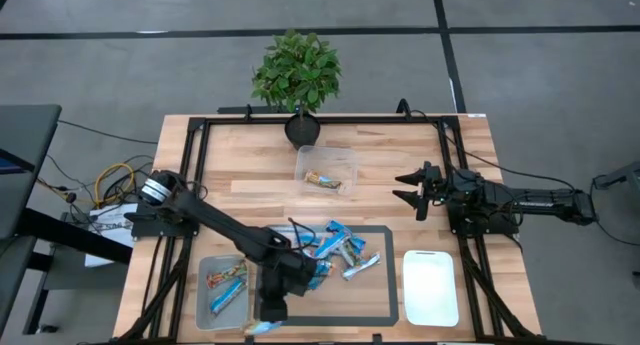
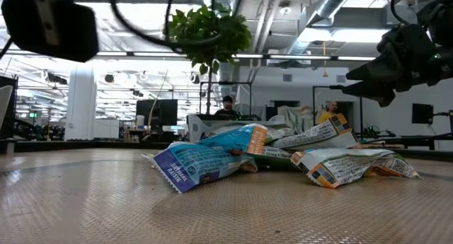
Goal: Pick and place Granola Bars by type
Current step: Put the red granola bar into the gray bin
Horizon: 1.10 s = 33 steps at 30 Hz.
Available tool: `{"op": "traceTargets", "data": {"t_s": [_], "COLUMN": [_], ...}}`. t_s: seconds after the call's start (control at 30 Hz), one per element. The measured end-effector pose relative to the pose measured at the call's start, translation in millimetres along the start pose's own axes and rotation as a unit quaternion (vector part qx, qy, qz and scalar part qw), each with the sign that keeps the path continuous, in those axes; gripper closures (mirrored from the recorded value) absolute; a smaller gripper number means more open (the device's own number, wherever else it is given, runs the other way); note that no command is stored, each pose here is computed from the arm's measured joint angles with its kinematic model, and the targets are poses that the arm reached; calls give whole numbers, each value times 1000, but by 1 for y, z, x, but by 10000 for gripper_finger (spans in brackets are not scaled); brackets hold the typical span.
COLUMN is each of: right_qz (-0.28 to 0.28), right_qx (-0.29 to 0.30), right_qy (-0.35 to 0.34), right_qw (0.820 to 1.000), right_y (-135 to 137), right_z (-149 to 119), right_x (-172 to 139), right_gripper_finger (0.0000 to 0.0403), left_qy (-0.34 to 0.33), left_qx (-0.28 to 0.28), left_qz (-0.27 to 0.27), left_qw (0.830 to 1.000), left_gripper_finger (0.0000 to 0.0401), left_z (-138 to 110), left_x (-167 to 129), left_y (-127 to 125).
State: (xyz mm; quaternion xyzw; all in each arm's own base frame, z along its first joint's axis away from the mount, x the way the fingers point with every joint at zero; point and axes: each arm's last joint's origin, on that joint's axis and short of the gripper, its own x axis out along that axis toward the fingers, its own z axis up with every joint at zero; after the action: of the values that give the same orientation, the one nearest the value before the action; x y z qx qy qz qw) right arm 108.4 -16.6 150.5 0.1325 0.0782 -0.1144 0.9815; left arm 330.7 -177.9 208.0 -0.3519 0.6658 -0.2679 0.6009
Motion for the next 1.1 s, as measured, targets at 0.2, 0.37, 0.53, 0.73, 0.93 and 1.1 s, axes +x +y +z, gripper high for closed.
{"op": "traceTargets", "data": {"t_s": [0.2, 0.37, 0.53, 0.73, 0.93, 1.1], "right_qz": [0, 0, 0, -1, 0, -1], "right_qx": [0, 0, 0, 0, 0, 0], "right_qy": [0, 0, 0, 0, 0, 0], "right_qw": [1000, 1000, 1000, 1000, 1000, 1000], "right_y": [0, 0, 0, 0, 0, 0], "right_z": [0, 0, 0, 0, 0, 0], "right_x": [0, 0, 0, 0, 0, 0], "right_gripper_finger": [163, 163, 163, 163, 163, 163], "left_qy": [-23, -20, -5, -4, 23, 28], "left_qx": [-78, -141, -186, -210, -236, -240], "left_qz": [135, 219, 266, 294, 284, 277], "left_qw": [988, 965, 946, 932, 929, 930], "left_gripper_finger": [376, 376, 376, 376, 367, 331], "left_z": [-30, -53, -69, -74, -78, -78], "left_x": [-19, -32, -38, -40, -35, -33], "left_y": [0, 1, 1, 5, 13, 15]}}
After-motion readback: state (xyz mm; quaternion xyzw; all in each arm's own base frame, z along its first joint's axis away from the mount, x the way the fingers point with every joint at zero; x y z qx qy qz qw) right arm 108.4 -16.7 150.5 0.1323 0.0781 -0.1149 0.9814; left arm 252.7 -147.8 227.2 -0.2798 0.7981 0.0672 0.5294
